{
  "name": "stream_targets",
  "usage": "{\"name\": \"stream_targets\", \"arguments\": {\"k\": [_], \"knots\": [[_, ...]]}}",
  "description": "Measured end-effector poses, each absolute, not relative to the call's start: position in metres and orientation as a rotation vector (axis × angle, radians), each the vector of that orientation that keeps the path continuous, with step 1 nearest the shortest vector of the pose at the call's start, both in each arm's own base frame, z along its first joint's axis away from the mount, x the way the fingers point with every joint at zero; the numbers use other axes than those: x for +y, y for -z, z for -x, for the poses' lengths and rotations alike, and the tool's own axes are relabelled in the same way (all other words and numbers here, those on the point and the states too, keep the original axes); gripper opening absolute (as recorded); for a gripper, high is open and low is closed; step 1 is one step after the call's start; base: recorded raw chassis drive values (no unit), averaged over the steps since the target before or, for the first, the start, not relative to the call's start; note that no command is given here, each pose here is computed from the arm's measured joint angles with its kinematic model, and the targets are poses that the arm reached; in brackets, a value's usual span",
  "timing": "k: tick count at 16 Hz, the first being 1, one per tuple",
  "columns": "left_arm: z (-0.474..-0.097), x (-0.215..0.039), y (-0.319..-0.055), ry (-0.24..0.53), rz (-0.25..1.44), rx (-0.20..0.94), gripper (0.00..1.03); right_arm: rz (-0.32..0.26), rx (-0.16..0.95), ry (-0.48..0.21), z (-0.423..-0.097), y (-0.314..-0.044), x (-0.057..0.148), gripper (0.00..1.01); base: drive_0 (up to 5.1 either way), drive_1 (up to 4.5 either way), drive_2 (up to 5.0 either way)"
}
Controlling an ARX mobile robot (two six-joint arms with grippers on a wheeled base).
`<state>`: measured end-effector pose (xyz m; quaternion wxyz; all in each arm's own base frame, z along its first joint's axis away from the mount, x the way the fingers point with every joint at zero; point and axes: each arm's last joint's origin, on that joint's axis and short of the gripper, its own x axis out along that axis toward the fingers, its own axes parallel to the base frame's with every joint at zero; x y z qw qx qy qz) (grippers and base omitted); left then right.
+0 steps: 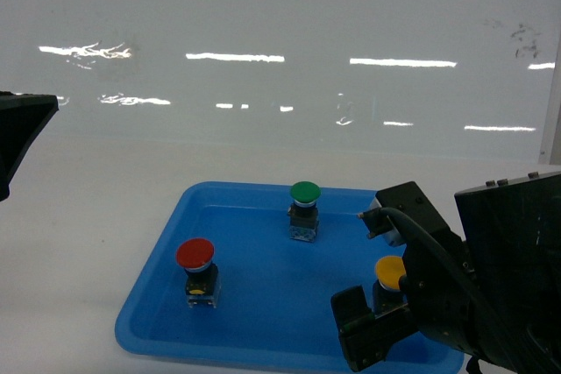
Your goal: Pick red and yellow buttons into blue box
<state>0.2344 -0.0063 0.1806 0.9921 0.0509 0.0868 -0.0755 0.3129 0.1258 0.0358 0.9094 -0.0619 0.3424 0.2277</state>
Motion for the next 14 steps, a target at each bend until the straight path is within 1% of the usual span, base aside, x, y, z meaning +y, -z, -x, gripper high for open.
{"name": "stream_targets", "arguments": {"k": [1,4,7,8,10,11,12,14], "knots": [[-0.2344,-0.0063,-0.1806,0.151,-0.102,0.174,0.98,0.13,0.726,-0.468,-0.3117,-0.0308,0.1253,0.98,0.0,0.0,0.0],[-0.2344,-0.0063,-0.1806,0.151,-0.102,0.174,0.98,0.135,0.727,-0.476,-0.3139,-0.0283,0.1288,0.98,0.0,0.0,0.0],[-0.2343,-0.0063,-0.1805,0.151,-0.102,0.175,0.98,0.158,0.734,-0.472,-0.3146,-0.0261,0.1314,0.98,0.0,0.0,0.0],[-0.2344,-0.0063,-0.1806,0.151,-0.102,0.174,0.98,0.16,0.734,-0.469,-0.3148,-0.0261,0.1312,0.96,0.0,0.0,0.0],[-0.2344,-0.0063,-0.1806,0.151,-0.102,0.174,0.98,0.161,0.737,-0.464,-0.3149,-0.0259,0.1306,0.76,0.0,0.0,0.0],[-0.2344,-0.0063,-0.1806,0.151,-0.102,0.174,0.98,0.162,0.736,-0.462,-0.3149,-0.0259,0.1305,0.47,0.0,0.0,0.0],[-0.2344,-0.0063,-0.1806,0.151,-0.102,0.174,0.98,0.162,0.736,-0.462,-0.3149,-0.0259,0.1306,0.27,0.0,0.0,0.0],[-0.2344,-0.0063,-0.1806,0.151,-0.102,0.174,0.98,0.162,0.736,-0.462,-0.3149,-0.0259,0.1306,0.27,0.0,0.0,0.0]]}}
